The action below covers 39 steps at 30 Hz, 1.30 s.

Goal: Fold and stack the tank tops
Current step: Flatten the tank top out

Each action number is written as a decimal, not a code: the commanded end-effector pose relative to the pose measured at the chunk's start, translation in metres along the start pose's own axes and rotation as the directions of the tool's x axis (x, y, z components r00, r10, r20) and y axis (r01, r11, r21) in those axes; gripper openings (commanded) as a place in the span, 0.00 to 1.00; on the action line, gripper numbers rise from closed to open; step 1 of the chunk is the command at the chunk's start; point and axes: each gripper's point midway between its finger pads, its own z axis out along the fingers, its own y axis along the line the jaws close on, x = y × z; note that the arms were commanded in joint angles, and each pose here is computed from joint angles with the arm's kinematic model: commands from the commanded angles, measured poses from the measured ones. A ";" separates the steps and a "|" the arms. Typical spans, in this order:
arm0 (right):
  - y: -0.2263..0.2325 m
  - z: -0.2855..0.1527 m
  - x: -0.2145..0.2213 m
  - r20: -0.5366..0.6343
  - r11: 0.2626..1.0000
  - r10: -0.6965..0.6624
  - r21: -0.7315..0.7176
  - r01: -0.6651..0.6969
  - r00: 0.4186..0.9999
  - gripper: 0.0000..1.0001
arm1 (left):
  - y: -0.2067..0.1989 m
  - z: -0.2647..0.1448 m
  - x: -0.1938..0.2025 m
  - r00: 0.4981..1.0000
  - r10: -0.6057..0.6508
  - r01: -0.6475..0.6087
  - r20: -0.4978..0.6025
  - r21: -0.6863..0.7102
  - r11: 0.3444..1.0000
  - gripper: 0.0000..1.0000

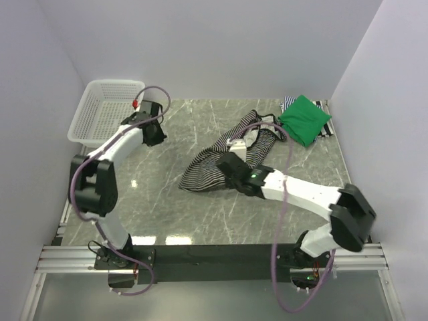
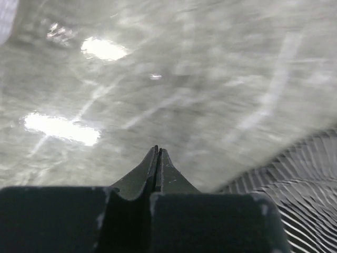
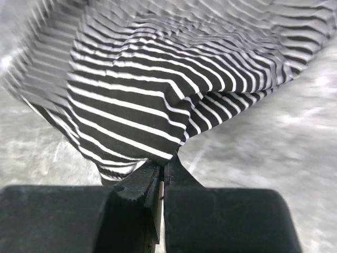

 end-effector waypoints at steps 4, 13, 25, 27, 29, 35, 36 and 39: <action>-0.033 -0.026 0.008 -0.034 0.997 -0.047 0.058 0.049 0.998 0.00 | -0.051 -0.037 0.056 0.989 0.103 -0.072 -0.110 0.258 0.963 0.19; -0.040 -0.021 0.025 -0.080 0.995 -0.051 0.077 0.057 0.996 0.00 | -0.052 -0.053 0.167 0.938 0.239 -0.157 -0.250 0.308 0.938 0.57; -0.040 -0.017 0.034 -0.100 0.996 -0.046 0.075 0.054 0.994 0.00 | -0.033 -0.055 0.200 0.917 0.276 -0.190 -0.288 0.292 0.937 0.58; -0.040 -0.017 0.034 -0.100 0.996 -0.044 0.076 0.052 0.994 0.00 | -0.033 -0.051 0.205 0.912 0.285 -0.200 -0.294 0.287 0.937 0.57; -0.040 -0.017 0.035 -0.102 0.996 -0.042 0.075 0.050 0.994 0.00 | -0.032 -0.047 0.206 0.911 0.288 -0.207 -0.295 0.276 0.939 0.57; -0.044 -0.019 0.039 -0.109 0.996 -0.040 0.080 0.049 0.993 0.00 | -0.034 -0.042 0.214 0.902 0.302 -0.220 -0.308 0.274 0.936 0.44; -0.045 -0.019 0.041 -0.112 0.995 -0.040 0.082 0.049 0.993 0.00 | -0.033 -0.041 0.217 0.900 0.305 -0.223 -0.312 0.272 0.936 0.38; -0.047 -0.019 0.047 -0.125 0.995 -0.039 0.082 0.050 0.991 0.00 | -0.034 -0.039 0.221 0.894 0.312 -0.227 -0.320 0.277 0.934 0.24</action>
